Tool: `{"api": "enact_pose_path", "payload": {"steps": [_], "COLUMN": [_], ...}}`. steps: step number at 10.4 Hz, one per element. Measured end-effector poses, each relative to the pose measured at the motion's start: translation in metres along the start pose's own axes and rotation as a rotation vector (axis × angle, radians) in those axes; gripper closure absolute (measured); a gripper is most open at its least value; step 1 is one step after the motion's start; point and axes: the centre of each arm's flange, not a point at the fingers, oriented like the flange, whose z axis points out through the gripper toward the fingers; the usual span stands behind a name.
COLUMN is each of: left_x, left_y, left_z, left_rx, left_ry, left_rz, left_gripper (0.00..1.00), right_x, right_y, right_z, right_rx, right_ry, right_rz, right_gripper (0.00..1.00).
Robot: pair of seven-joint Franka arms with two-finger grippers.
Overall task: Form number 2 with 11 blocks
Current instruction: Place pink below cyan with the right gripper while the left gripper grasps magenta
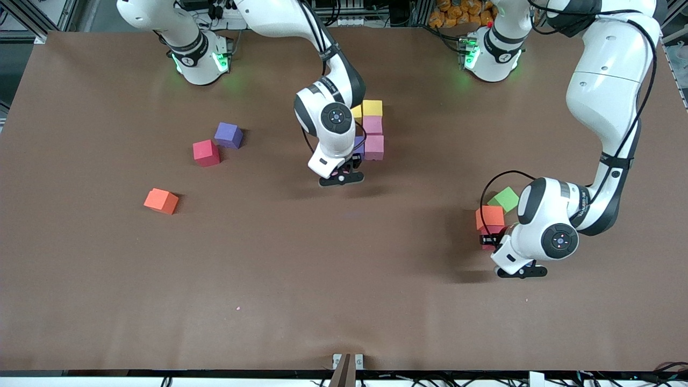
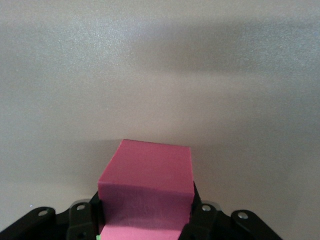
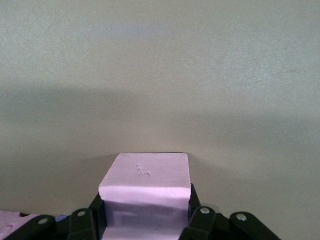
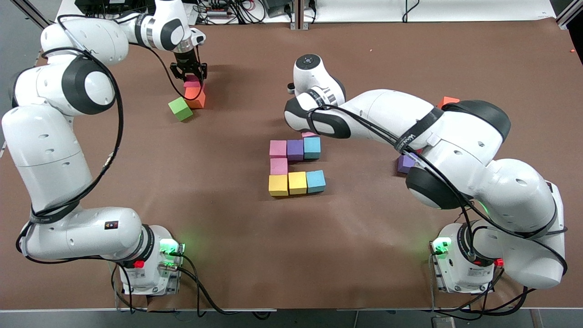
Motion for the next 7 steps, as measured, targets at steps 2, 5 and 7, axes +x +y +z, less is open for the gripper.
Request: {"api": "enact_pose_path", "payload": {"steps": [2,5,7], "left_x": [0.0,0.002,0.002], "left_y": [0.0,0.007,0.014], "left_z": [0.0,-0.008,-0.017], "left_rx": [0.0,-0.031,-0.042], "left_ry": [0.001,0.01,0.021], "left_rz": [0.0,-0.015,-0.025], "left_gripper": [0.38,0.38,0.38], "right_x": [0.0,0.0,-0.003], "right_y": [0.002,0.003,0.004], "right_z": [0.001,0.001,0.004], "right_rx": [0.013,0.018,0.013], "right_ry": [-0.021,-0.03,-0.042], "right_rz": [0.007,0.009,0.008], "right_gripper": [0.37,0.37,0.3]}}
